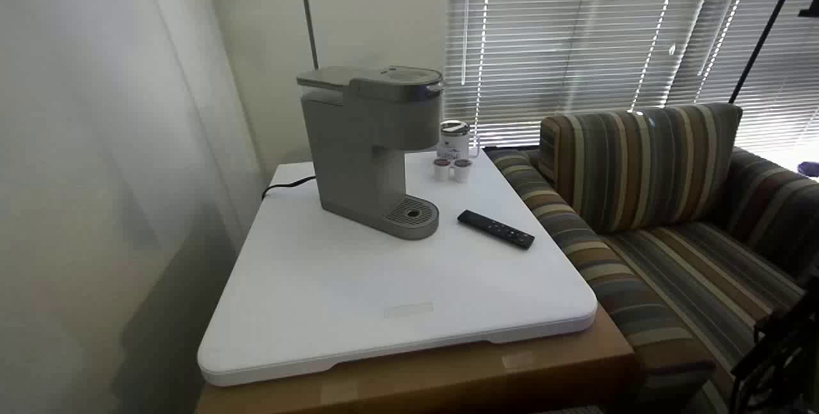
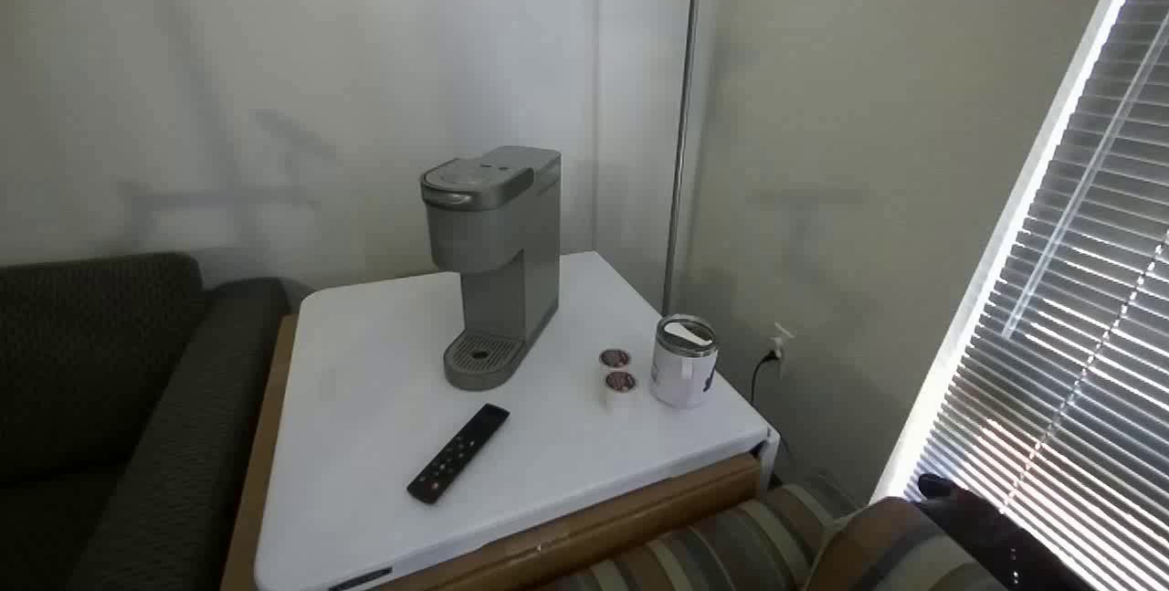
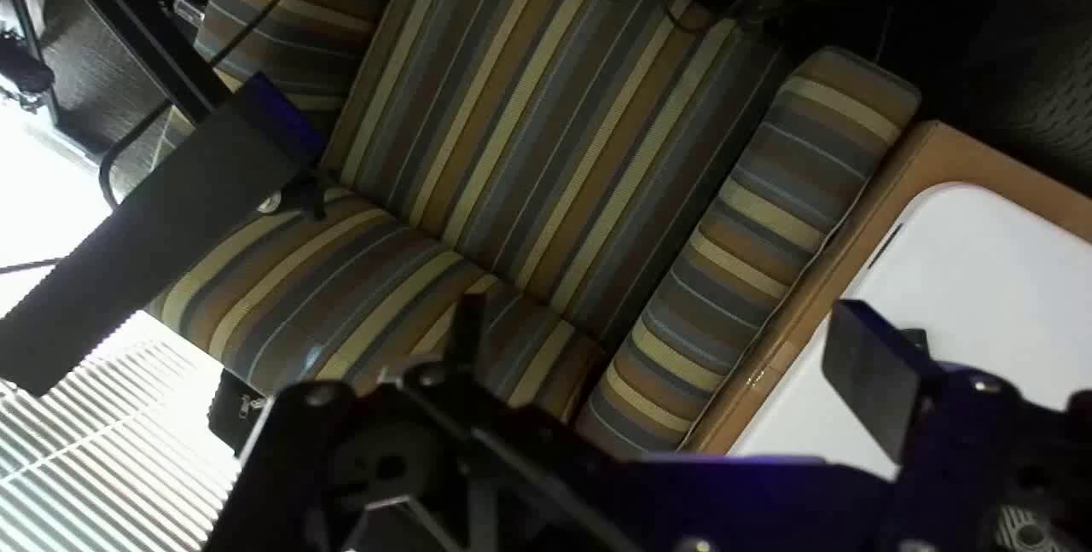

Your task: Open the coffee machine chamber

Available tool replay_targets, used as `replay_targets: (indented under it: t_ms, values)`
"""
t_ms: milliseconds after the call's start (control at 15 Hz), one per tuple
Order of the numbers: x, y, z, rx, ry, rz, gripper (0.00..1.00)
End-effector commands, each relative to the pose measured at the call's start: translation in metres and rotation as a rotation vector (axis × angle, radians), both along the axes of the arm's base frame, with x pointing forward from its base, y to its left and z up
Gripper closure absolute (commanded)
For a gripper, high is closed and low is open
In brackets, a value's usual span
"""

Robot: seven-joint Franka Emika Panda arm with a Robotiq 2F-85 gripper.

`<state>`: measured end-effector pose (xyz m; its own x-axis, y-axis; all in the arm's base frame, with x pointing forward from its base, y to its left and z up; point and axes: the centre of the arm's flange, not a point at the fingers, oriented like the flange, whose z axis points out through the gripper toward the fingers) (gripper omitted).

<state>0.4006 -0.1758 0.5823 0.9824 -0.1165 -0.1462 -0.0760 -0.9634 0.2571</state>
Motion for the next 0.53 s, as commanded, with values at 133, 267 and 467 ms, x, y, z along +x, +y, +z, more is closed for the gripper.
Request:
replay_targets:
  t_ms: [133,267,467]
  values:
    - [-0.001,0.0,0.0,-0.001,-0.003,-0.001,0.0]
    - [0.002,0.001,0.0,0.004,0.018,0.005,0.0]
    - [0.013,0.008,-0.002,0.012,0.066,0.055,0.0]
